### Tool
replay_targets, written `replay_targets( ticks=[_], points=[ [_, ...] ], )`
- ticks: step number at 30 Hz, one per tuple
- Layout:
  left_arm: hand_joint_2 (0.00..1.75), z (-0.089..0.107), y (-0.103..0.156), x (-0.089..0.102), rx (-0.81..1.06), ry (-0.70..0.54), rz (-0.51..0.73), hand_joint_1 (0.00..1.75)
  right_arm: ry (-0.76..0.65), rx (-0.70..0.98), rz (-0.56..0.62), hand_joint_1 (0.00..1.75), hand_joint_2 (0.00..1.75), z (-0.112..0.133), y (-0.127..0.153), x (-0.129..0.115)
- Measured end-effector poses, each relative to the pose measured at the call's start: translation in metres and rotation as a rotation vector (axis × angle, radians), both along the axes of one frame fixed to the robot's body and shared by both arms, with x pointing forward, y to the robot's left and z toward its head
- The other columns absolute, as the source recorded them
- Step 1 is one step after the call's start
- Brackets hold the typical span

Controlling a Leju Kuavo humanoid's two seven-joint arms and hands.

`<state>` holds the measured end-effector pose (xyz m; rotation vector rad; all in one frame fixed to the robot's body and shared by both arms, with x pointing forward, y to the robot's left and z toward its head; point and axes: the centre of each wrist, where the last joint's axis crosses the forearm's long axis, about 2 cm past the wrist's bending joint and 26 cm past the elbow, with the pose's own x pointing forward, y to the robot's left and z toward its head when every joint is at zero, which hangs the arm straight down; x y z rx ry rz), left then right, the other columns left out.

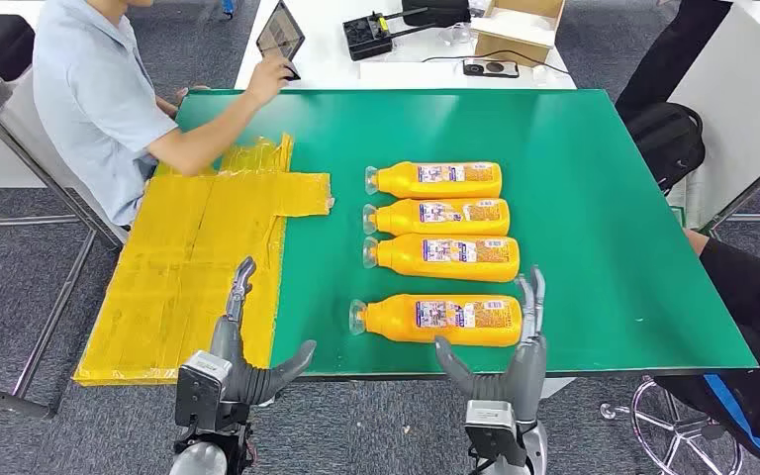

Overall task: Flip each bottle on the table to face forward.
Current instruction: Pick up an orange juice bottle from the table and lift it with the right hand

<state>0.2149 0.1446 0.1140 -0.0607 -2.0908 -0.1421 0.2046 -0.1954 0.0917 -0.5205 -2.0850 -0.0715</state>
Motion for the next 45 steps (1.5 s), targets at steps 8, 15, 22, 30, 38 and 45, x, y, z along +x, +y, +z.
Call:
replay_targets(
  ticks=[8, 15, 22, 30, 38, 45],
  points=[
    [1.75, 0.003, 0.003, 0.0, 0.01, -0.02, 0.019, 0.0, 0.037, -0.039, 0.045, 0.0, 1.75, -0.004, 0.0, 0.002],
    [1.75, 0.004, 0.007, -0.004, 0.02, -0.028, 0.042, 0.0, 0.139, -0.127, 0.111, 0.0, 1.75, -0.008, -0.002, 0.004],
    [1.75, 0.006, 0.011, -0.003, 0.036, -0.04, 0.035, 0.0, 0.262, -0.344, 0.148, 0.0, 1.75, -0.013, -0.018, 0.011],
    [1.75, 0.008, 0.013, 0.0, 0.051, -0.044, 0.023, 0.0, 0.342, -0.521, 0.128, 0.0, 1.75, -0.013, -0.04, 0.022],
    [1.75, 0.009, 0.015, 0.001, 0.069, -0.046, 0.04, 0.0, 0.372, -0.638, 0.082, 0.0, 1.75, -0.012, -0.055, 0.026],
    [1.75, 0.015, 0.023, 0.003, 0.018, -0.062, 0.097, 0.0, 0.468, -0.692, 0.088, 0.0, 1.75, -0.011, -0.068, 0.032]
  ],
)
